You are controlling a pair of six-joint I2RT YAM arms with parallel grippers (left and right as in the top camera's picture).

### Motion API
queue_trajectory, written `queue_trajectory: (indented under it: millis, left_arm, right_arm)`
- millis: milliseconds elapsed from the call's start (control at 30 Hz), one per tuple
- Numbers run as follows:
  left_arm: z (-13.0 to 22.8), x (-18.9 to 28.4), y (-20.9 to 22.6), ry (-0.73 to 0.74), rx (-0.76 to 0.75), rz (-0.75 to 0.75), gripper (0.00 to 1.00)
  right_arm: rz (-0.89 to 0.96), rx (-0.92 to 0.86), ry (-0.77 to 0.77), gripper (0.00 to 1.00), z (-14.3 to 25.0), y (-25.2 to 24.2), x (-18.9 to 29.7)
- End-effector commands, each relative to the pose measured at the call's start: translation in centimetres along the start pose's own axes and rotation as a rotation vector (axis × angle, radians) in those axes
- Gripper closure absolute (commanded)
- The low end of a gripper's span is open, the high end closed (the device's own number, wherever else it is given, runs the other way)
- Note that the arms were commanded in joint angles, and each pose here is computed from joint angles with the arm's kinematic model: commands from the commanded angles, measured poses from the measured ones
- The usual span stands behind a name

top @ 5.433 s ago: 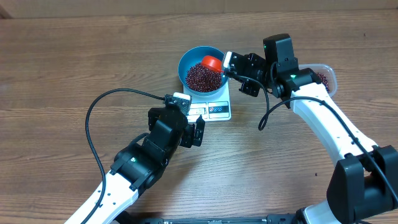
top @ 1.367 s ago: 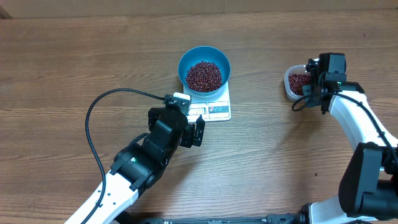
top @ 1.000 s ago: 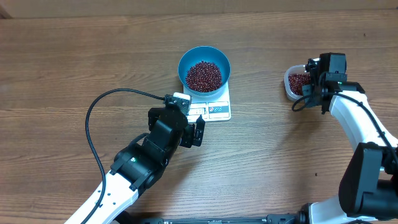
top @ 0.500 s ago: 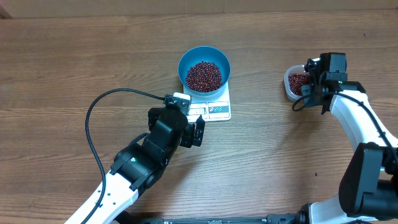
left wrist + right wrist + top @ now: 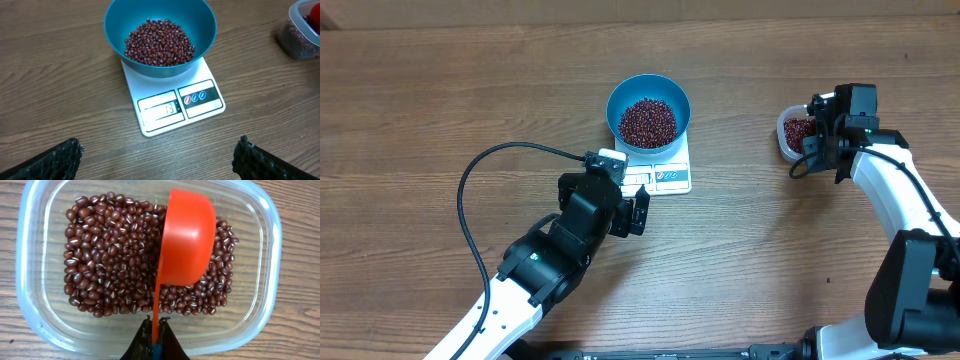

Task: Scoop item into bowl and weigh 150g on scale
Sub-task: 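Lower the red scoop into the beans with the right gripper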

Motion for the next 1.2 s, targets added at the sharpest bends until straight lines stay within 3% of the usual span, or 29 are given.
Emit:
queue_trajectory:
  millis: [0,1167]
  left_arm:
    - [-1.0,0.3,0.2,-0.027,0.026,-0.012,0.0]
    - [-1.1,0.3,0.2,-0.027,0.027,-0.011,0.01]
  right_arm:
    - [-0.062,0.015,0.109,0.96,2.7,1.3,-1.3]
    - [-0.289,0.108,0.168,0.96,4.6,4.5,-0.5]
Point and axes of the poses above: each gripper's point midway between its finger pads, its own x axis back along the fingers, its own y axis along the line the jaws close on, z = x × y, the point moved 3 cm from there along x, back along the fingers, and after that the axes turned 4 degrees about -x, right-handed, at the moved point
